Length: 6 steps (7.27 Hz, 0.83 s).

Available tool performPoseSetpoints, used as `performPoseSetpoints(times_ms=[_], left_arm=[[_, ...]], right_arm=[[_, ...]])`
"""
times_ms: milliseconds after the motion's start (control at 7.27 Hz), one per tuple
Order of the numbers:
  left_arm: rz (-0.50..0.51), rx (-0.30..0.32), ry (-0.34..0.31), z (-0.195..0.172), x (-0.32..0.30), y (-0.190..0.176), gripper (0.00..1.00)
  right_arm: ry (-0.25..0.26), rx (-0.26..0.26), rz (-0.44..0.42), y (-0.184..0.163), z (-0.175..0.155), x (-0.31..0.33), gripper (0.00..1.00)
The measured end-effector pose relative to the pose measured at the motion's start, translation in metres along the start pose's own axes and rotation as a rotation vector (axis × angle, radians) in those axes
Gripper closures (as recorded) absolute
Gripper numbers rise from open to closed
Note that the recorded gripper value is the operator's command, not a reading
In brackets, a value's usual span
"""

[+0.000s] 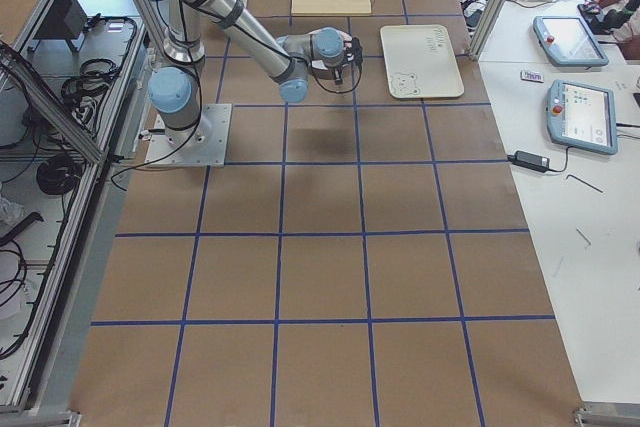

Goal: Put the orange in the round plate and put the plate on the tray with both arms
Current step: 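Grip the plate rim with the right gripper while the left arm rests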

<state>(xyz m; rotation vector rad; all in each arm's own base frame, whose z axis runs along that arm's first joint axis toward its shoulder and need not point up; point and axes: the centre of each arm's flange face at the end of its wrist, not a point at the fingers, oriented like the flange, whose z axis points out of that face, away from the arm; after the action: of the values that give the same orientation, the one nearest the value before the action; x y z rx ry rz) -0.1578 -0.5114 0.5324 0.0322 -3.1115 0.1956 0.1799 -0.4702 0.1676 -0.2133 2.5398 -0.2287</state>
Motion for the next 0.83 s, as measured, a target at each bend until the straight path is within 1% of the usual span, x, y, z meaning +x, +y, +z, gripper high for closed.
performPoseSetpoints(times_ms=[550, 688, 826], left_arm=[[0.016, -0.014, -0.002, -0.001, -0.004, 0.002, 0.00], [0.015, -0.016, -0.004, 0.001, -0.005, 0.002, 0.00], [0.014, -0.015, -0.005, 0.001, -0.005, 0.003, 0.00]], right_arm=[[-0.025, -0.043, 0.009, 0.008, 0.019, -0.009, 0.15], [-0.029, -0.049, 0.005, 0.010, 0.022, -0.014, 0.20], [-0.031, -0.053, 0.009, 0.011, 0.025, -0.020, 0.41]])
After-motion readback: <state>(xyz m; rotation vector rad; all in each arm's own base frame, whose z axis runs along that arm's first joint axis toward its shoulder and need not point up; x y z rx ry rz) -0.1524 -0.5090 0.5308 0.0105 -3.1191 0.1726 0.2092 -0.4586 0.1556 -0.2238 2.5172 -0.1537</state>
